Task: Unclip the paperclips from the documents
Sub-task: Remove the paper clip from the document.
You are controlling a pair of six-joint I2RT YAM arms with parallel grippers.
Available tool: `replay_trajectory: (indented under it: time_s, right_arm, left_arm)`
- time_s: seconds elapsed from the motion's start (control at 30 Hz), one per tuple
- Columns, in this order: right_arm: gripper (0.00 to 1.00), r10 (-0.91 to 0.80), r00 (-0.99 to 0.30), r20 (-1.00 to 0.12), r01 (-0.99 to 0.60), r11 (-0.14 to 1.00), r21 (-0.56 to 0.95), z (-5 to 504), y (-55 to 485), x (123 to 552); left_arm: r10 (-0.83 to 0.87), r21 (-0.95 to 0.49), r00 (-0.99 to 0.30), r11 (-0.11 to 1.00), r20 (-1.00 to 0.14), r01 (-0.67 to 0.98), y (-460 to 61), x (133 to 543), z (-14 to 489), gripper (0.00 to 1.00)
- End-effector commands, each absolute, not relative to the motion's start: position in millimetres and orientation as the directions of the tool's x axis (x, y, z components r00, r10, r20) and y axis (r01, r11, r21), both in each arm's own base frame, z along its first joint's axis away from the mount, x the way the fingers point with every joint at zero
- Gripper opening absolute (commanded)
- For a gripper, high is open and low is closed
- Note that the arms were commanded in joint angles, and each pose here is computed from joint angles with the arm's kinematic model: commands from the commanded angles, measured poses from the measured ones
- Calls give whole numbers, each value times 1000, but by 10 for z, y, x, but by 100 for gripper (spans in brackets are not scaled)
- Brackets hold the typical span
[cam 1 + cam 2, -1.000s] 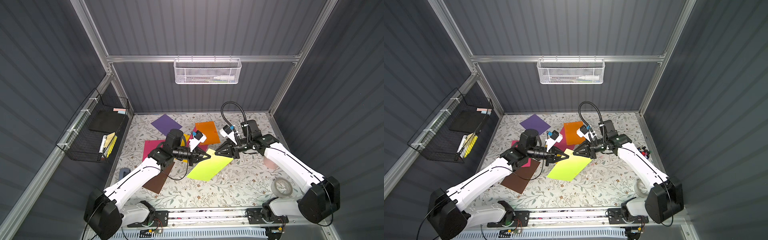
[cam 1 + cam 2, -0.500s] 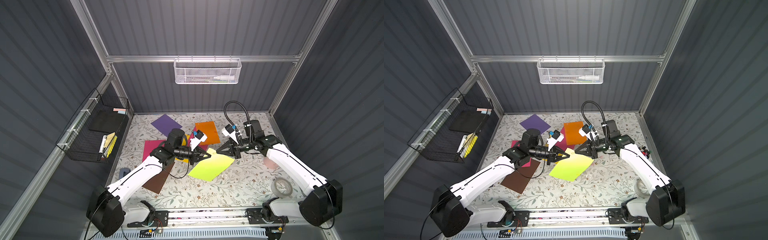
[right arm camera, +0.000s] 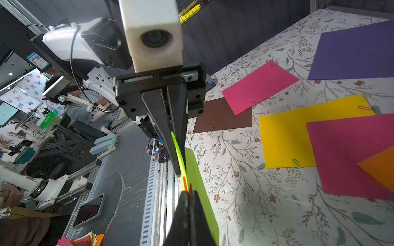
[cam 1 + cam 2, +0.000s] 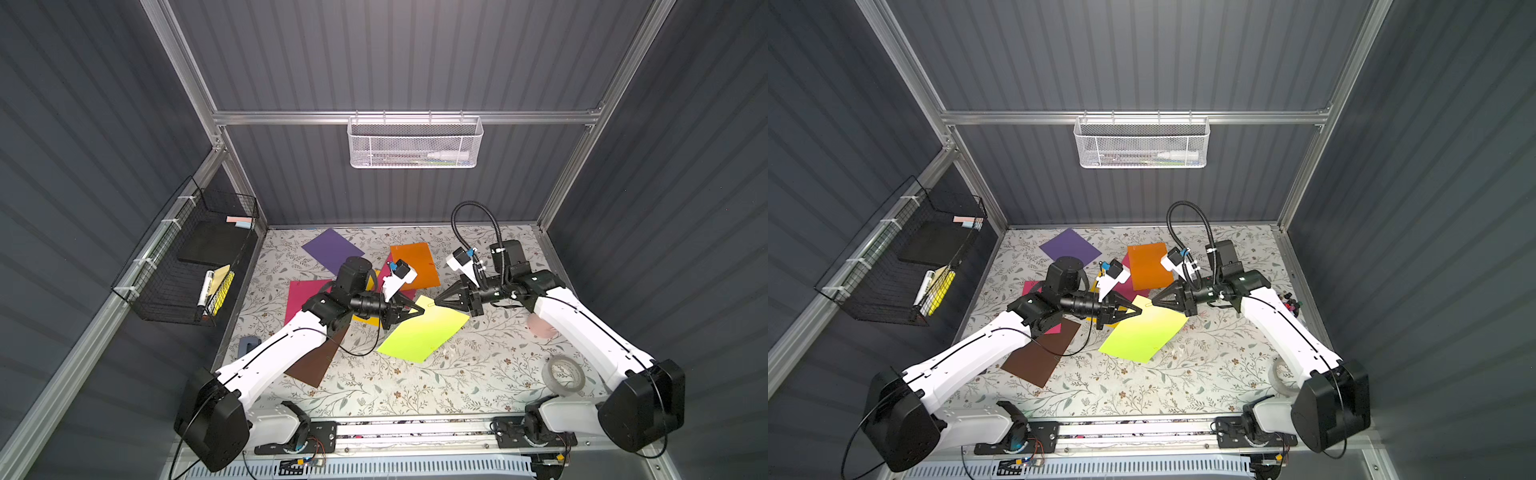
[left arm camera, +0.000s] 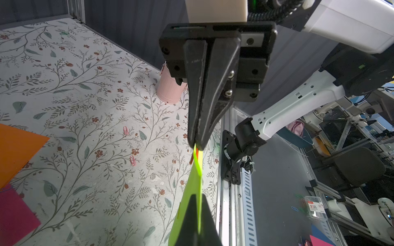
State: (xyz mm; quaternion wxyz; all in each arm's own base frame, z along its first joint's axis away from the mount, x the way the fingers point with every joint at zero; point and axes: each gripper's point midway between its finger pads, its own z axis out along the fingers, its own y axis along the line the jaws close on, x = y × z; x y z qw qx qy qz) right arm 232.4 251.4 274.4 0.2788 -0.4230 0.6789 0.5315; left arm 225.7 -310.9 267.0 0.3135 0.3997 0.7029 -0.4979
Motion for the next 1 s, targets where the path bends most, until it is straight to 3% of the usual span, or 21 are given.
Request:
replay_trajectory:
  time_s: [0.0, 0.97]
  right_arm:
    - [3, -251, -468, -847, -884, 123, 452, 2769, 2410, 2456]
    - [3, -235, -457, -858, -887, 188, 421, 2751, 2267, 2533]
  left_arm:
    - [282, -471, -505, 183, -816, 863, -3094, 2213, 2611, 0]
    - [296, -484, -523, 197, -800, 852, -3103, 2241, 2538, 0]
